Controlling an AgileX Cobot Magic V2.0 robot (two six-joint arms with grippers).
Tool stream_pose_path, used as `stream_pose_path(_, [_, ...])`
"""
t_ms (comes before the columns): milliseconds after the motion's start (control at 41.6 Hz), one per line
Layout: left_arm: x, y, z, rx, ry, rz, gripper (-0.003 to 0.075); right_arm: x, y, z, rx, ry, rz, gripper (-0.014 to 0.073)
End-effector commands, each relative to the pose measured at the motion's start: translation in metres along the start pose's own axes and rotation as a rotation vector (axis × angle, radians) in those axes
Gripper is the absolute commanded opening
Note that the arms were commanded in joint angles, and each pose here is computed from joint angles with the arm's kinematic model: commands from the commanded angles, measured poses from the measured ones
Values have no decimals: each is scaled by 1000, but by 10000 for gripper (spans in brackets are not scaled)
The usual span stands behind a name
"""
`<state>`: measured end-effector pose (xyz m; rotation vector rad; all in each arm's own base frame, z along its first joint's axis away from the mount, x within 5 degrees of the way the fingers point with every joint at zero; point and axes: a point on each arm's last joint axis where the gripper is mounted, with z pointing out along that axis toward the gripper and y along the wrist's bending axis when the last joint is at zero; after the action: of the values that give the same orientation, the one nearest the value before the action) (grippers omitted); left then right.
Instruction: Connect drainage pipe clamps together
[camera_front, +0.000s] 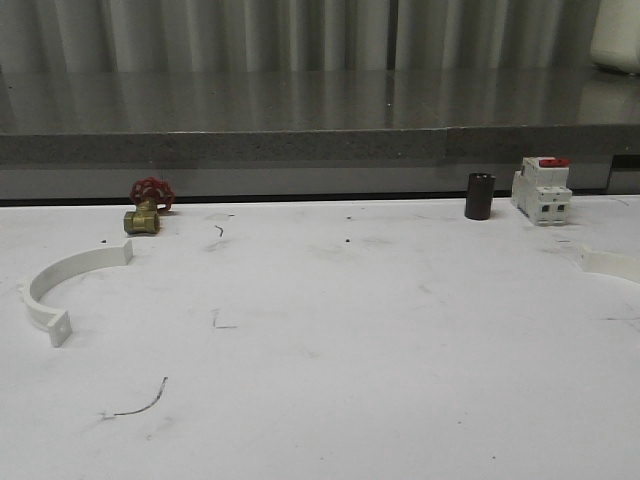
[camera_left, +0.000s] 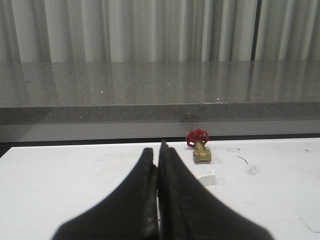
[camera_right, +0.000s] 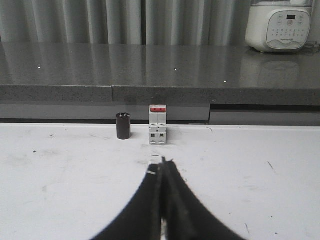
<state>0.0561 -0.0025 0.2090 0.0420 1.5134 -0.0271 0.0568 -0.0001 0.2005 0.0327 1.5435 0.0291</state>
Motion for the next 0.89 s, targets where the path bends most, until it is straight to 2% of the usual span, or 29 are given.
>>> stream_pose_path(0, [-1,0,0,-2,-72,-11,-20,-10,0,-2,8,-106,-9,-118])
stream_pose_path(721, [-1,0,0,-2,-72,-11,-20,-10,0,-2,8,-106,-9,-118])
stream_pose_path(865, [-2,0,0,-2,-85,-11,-20,-15,0,-2,8,-141,-2,-118])
